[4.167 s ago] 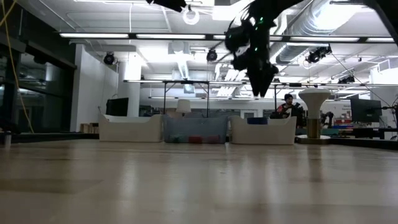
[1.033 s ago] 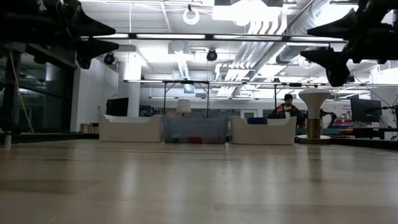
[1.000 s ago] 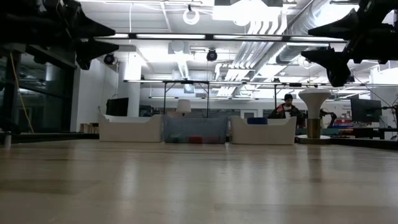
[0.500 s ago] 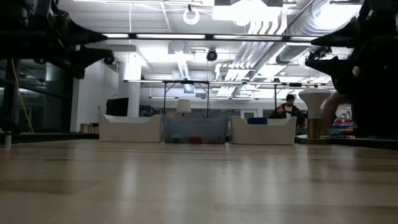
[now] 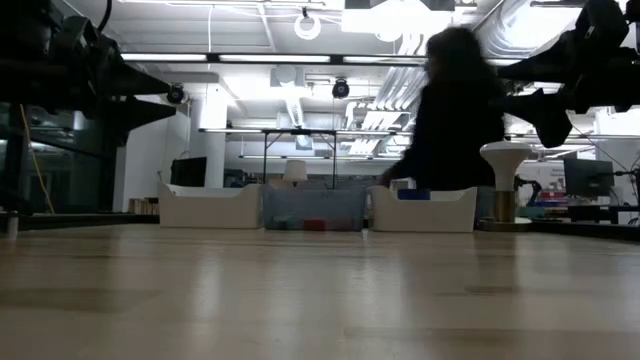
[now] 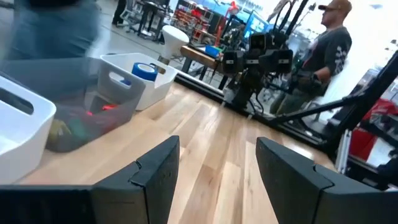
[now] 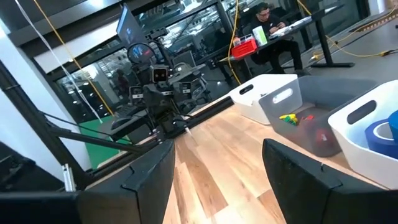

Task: Pick and place Stapler, Stapler remover, tape
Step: Return to Home Position

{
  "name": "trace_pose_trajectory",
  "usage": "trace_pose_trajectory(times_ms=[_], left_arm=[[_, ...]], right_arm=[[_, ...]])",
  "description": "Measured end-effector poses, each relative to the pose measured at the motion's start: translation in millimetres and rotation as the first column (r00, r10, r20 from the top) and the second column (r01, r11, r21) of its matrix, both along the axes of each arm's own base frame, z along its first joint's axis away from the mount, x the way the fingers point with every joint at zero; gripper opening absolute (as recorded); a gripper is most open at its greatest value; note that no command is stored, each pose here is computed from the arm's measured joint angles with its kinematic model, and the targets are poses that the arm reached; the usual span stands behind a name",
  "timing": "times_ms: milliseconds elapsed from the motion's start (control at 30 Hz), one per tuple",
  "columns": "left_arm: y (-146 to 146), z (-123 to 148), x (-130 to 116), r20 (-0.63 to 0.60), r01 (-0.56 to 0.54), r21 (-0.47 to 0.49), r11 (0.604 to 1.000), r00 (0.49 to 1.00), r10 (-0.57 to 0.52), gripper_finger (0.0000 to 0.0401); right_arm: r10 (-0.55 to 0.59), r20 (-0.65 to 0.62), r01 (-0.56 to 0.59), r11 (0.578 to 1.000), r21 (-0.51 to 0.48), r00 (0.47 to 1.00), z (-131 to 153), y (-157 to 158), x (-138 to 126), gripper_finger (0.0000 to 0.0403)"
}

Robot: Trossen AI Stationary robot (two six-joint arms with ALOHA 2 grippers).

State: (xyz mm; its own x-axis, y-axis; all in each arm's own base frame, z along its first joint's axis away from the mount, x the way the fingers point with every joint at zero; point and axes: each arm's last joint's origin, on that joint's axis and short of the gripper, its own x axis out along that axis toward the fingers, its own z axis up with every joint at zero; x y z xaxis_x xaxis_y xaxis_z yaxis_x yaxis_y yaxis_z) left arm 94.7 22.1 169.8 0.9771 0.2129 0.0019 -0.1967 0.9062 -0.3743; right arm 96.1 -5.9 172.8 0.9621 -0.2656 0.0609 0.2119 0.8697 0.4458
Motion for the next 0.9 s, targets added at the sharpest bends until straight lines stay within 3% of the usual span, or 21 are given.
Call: trace_pose_trajectory(times_ms=[900], left_arm=[[0.3, 0.2, -0.1, 0.006, -0.012, -0.013, 1.000, 1.000, 0.012, 0.0209]], right_arm=[[0.043, 0.011, -0.043, 0.999, -0.003, 0.999, 0.6, 1.2, 0.3, 0.0233]])
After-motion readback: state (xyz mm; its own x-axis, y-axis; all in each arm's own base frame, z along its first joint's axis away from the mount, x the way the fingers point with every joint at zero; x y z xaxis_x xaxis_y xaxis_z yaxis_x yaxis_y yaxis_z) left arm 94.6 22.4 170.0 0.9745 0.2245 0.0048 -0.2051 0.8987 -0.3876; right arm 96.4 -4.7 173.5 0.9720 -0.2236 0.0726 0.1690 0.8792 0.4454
